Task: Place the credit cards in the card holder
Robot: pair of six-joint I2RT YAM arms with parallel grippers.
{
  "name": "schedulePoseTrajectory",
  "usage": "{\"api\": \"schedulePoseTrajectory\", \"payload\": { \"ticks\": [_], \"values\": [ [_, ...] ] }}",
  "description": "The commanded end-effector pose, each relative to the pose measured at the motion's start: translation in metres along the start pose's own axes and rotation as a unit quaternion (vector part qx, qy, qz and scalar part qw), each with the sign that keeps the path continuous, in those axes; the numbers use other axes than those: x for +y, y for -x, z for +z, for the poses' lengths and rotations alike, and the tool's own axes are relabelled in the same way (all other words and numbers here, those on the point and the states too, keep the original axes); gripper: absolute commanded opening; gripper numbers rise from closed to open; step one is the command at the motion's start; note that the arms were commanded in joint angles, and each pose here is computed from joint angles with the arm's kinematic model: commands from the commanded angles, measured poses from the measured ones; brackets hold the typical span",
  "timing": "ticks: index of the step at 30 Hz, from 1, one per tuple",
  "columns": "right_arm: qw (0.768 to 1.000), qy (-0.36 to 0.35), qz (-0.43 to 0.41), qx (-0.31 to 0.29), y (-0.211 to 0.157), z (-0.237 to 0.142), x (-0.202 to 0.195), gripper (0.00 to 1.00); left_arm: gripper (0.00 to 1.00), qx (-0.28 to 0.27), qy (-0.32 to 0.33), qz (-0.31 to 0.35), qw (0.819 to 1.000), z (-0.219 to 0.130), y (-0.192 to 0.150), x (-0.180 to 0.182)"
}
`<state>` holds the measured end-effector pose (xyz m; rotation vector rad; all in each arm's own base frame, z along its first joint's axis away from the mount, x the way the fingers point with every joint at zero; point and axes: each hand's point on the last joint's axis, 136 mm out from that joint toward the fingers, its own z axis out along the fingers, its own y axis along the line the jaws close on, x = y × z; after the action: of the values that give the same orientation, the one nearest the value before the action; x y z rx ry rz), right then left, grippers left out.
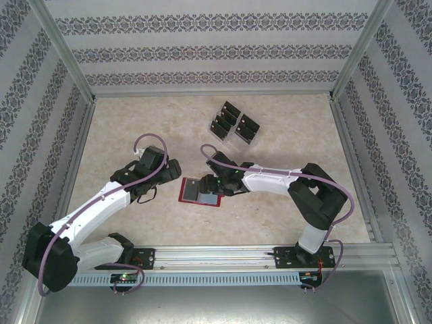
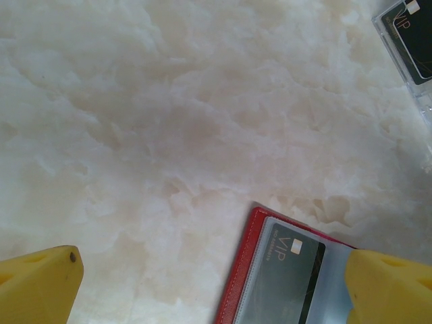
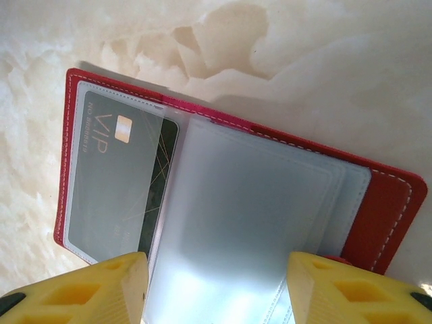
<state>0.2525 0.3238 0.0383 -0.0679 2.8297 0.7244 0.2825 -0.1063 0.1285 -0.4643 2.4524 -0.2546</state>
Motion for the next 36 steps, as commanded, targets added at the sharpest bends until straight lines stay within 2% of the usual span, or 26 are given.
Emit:
{"api": "schedulePoseTrajectory", "payload": {
  "ticks": [1, 15, 36],
  "values": [
    [1.0, 0.011, -0.006, 0.006, 0.002, 0.006, 0.012, 0.57, 1.0, -0.001, -0.004, 0.002, 1.0, 0.004, -0.001, 0.0],
    [0.999, 0.046, -0.012, 0.019, 0.008, 0.02, 0.041, 0.57, 1.0, -0.009, -0.006, -0.003, 1.0, 0.001, 0.003, -0.001],
    [0.994, 0.088, -0.042, 0.042, 0.011, 0.042, 0.105, 0.57, 1.0, -0.081, -0.044, -0.035, 0.995, -0.036, 0.052, -0.021]
  ]
}}
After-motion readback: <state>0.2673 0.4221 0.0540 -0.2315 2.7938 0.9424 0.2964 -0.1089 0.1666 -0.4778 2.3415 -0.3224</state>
